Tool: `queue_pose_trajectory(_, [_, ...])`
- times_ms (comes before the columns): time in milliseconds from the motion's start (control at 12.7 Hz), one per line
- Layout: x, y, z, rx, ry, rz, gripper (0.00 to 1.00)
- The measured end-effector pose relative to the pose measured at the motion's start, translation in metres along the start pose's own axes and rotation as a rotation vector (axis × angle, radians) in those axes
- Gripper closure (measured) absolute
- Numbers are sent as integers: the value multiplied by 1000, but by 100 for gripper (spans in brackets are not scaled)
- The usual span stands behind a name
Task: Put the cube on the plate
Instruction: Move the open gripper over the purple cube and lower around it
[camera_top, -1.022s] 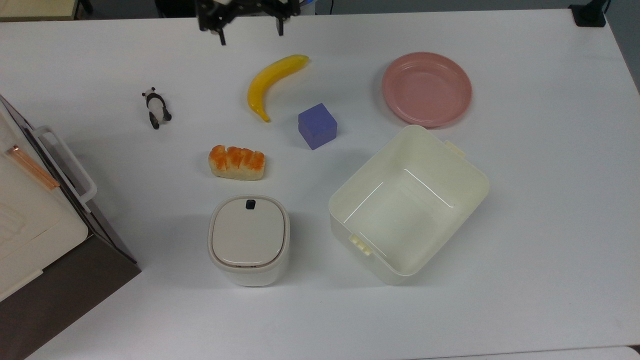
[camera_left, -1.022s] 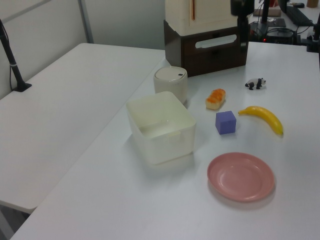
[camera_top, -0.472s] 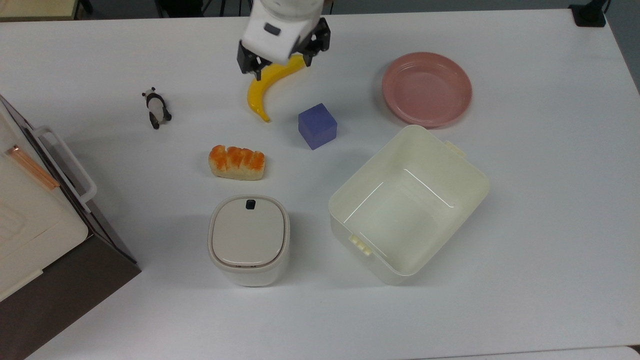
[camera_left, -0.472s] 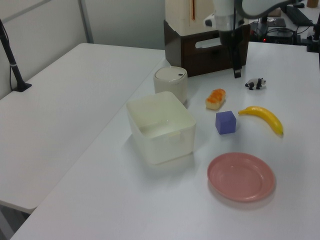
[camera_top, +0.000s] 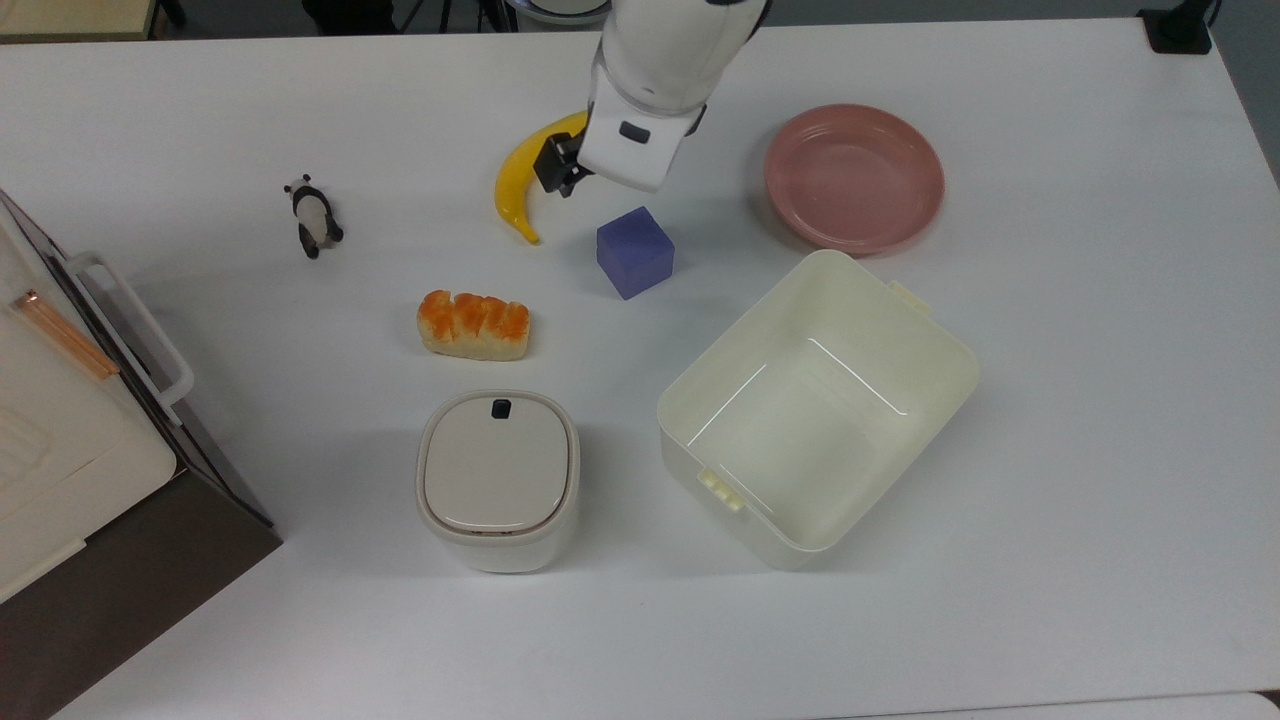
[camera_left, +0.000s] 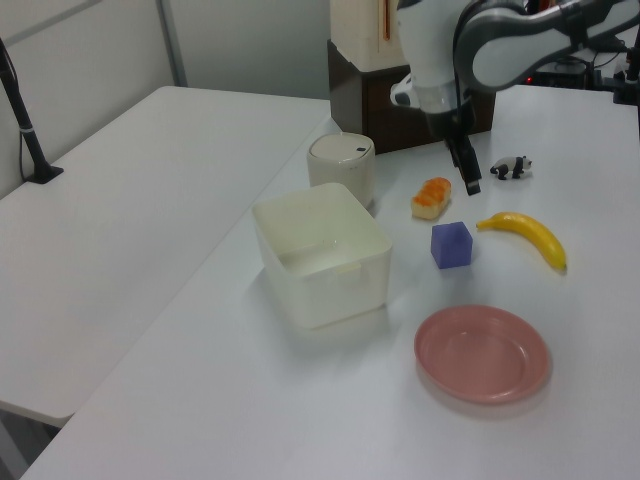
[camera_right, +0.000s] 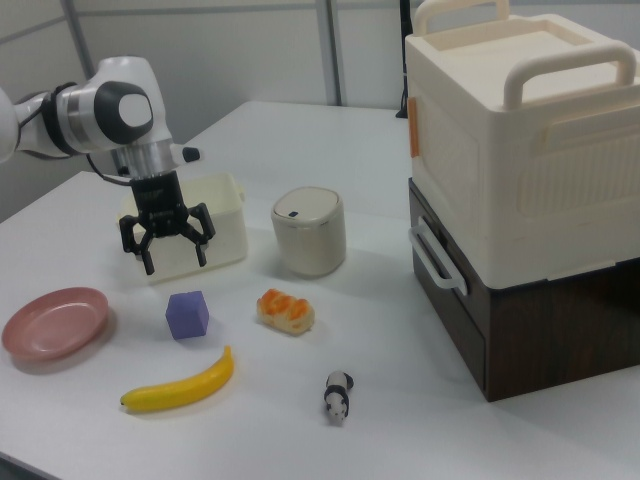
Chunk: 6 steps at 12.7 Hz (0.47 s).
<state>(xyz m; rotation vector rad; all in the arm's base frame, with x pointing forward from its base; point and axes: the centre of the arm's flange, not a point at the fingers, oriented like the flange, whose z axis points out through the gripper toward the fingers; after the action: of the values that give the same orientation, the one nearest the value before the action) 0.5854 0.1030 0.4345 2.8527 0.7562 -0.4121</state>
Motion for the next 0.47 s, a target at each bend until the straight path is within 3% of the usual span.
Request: queue_pose_trajectory(472, [36,-16,61,-58,-71,-80,0])
